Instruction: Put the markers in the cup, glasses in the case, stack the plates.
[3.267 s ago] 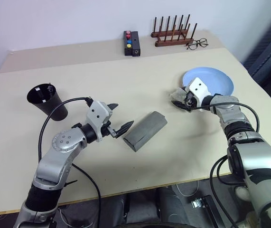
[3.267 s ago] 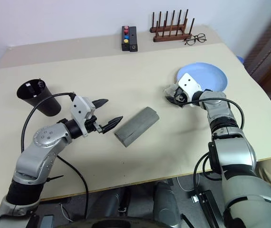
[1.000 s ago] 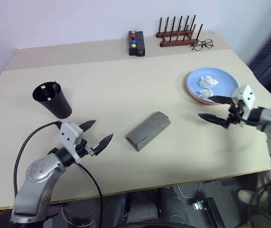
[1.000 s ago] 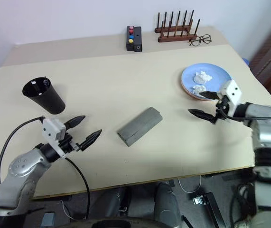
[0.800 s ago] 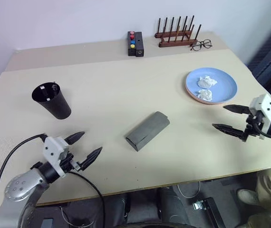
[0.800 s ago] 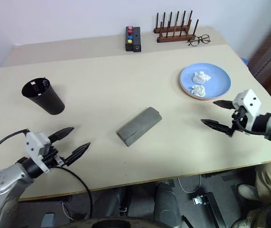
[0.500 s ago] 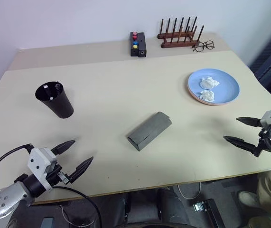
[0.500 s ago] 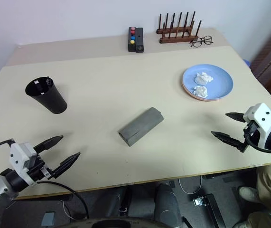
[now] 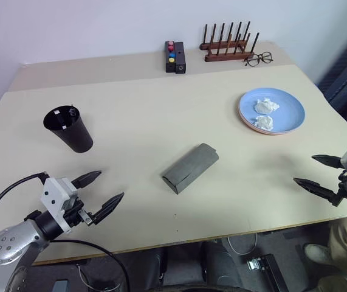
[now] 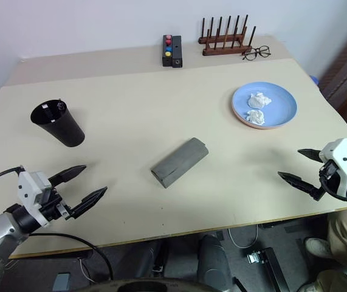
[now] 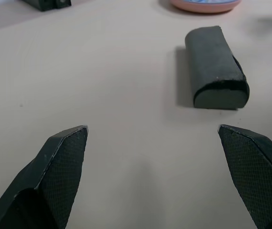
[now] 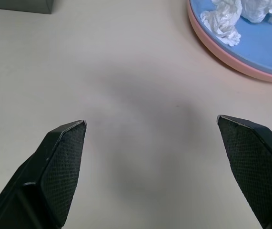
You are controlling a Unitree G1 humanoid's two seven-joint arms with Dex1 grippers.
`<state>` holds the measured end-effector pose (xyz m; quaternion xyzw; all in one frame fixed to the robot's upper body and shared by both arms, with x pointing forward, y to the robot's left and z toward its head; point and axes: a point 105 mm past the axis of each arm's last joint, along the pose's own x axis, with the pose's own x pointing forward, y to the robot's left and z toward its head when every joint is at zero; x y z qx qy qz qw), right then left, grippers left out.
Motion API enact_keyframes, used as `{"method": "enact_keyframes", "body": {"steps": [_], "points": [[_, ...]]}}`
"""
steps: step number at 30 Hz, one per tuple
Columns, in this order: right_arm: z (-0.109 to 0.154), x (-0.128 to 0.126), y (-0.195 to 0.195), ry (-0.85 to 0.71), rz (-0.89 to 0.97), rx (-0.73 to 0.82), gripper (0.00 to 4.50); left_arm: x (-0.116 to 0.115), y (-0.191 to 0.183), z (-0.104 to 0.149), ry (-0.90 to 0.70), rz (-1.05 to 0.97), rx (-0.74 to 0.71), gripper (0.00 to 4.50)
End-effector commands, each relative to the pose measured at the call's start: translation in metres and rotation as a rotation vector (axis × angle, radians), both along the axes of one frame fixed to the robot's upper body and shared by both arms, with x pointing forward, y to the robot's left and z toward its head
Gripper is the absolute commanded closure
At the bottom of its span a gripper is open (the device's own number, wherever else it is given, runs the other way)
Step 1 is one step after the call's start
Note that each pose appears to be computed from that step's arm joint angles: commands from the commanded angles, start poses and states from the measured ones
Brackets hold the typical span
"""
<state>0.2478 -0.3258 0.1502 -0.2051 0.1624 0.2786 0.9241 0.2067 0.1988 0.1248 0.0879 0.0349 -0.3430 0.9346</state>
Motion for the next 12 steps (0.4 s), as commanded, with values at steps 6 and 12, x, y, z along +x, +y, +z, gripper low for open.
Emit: {"method": "enact_keyframes", "body": {"steps": [6,12], "points": [[0.0118,0.0067,-0.0015,-0.059,0.021,-0.003,0.01,-0.0071,-0.0152,0.0075,-0.001,-0.043,0.0,0.0],[0.0115,0.01,0.0051,-0.056,0.036,0.021,0.01,-0.0063,-0.0091,0.0063,0.003,-0.034,0.014,0.0]]}}
